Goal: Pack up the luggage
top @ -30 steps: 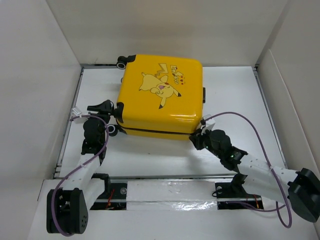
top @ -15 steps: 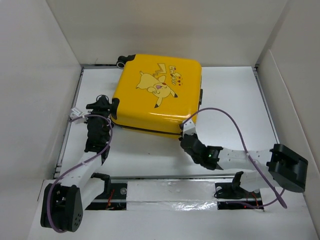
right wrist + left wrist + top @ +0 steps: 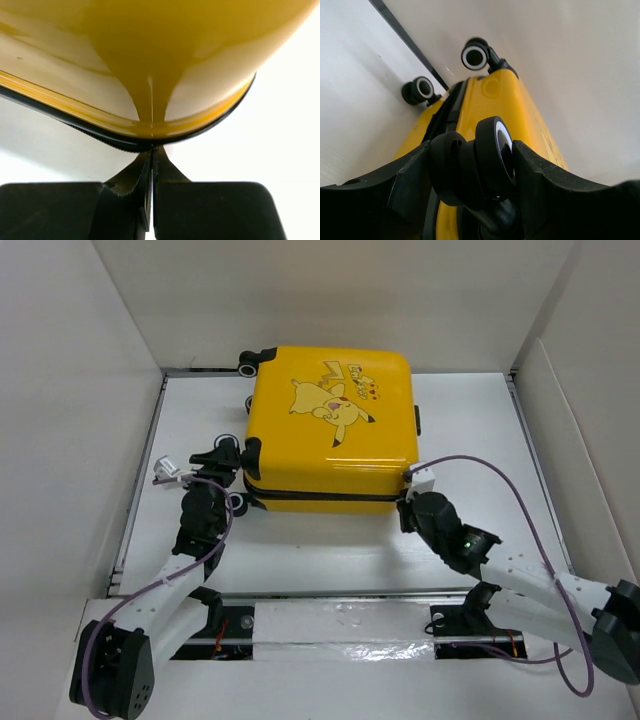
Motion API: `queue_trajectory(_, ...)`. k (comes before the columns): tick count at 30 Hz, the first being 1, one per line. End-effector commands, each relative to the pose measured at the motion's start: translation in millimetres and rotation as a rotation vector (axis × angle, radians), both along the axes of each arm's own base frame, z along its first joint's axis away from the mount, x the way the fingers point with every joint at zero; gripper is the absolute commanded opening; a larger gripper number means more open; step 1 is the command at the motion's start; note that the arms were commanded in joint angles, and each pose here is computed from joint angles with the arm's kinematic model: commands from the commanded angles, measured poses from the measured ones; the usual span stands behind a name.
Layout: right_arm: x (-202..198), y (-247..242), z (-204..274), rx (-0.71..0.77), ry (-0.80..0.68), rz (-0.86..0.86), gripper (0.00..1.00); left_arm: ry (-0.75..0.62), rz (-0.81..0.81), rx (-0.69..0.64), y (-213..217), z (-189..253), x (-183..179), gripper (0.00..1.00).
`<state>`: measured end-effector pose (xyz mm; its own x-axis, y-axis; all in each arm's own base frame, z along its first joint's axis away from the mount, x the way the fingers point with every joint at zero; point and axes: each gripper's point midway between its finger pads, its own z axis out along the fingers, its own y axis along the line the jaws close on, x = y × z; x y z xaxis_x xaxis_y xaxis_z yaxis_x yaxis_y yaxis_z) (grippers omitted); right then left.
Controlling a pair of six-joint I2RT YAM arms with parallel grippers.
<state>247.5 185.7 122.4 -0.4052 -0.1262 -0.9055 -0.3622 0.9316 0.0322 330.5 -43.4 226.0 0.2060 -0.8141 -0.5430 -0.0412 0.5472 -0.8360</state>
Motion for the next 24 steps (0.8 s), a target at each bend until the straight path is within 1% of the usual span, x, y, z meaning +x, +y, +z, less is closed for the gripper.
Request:
queue_trajectory(1, 2.1, 40.6, 123.7, 0.322, -0.265, 0.192, 0.0, 0.045, -0.418, 0.142, -83.3, -18.6, -19.6, 0.0)
queue_trajectory(2, 0.1, 39.9, 123.2, 0.317, -0.26, 0.198, 0.0, 0.07, -0.373, 0.152, -75.5, -18.0, -16.5, 0.0)
queue_trajectory(5, 4.0, 25.3, 115.2, 0.295, -0.243, 0.163, 0.0, 0.062, -0.271, 0.132, -52.7, -7.1, -17.5, 0.0)
queue_trajectory(7, 9.2, 9.5, 108.3, 0.296, -0.24, 0.129, 0.0, 0.056, -0.26, 0.116, -46.7, -3.7, -20.2, 0.0)
queue_trajectory(10, 17.5, -13.7, 103.4, 0.299, -0.239, 0.075, 0.0, 0.101, -0.217, 0.115, -36.7, -12.9, -21.1, 0.0)
queue_trajectory(11, 16.0, -16.7, 109.0, 0.311, -0.252, 0.086, 0.0, 0.15, -0.19, 0.116, -29.1, -24.7, -21.5, 0.0)
queue_trajectory(12, 16.7, -20.2, 109.7, 0.311, -0.254, 0.084, 0.0, 0.172, -0.148, 0.113, -16.7, -29.3, -20.6, 0.09)
queue_trajectory(13, 17.1, -23.6, 109.3, 0.308, -0.251, 0.081, 0.0, 0.196, -0.125, 0.109, -9.3, -35.0, -20.9, 0.25)
queue_trajectory(14, 17.3, -24.8, 111.3, 0.312, -0.252, 0.096, 0.0, 0.236, -0.108, 0.103, -2.1, -45.6, -23.3, 0.28)
queue_trajectory(15, 14.9, -21.3, 111.3, 0.315, -0.248, 0.12, 0.0, 0.233, -0.097, 0.099, 3.1, -45.2, -25.0, 0.32)
queue_trajectory(16, 14.3, -20.4, 110.9, 0.315, -0.246, 0.134, 0.0, 0.24, -0.087, 0.098, 8.7, -49.5, -26.0, 0.41)
queue_trajectory(17, 11.7, -15.2, 108.0, 0.318, -0.233, 0.166, 0.0, 0.249, -0.092, 0.102, 8.5, -58.7, -28.9, 0.45)
queue_trajectory(19, 11.8, -9.3, 100.0, 0.313, -0.213, 0.185, 0.0, 0.265, -0.097, 0.104, 9.3, -68.6, -31.2, 0.46)
queue_trajectory(22, 10.7, -4.7, 87.5, 0.299, -0.185, 0.192, 0.0, 0.346, -0.091, 0.114, 15.1, -98.1, -34.0, 0.4)
queue_trajectory(23, 10.7, -4.7, 87.5, 0.299, -0.185, 0.192, 0.0, 0.351, -0.099, 0.096, 16.5, -102.2, -33.1, 0.37)
queue_trajectory(24, 10.9, -5.2, 87.9, 0.299, -0.187, 0.189, 0.0, 0.371, -0.102, 0.082, 18.4, -112.5, -34.5, 0.37)
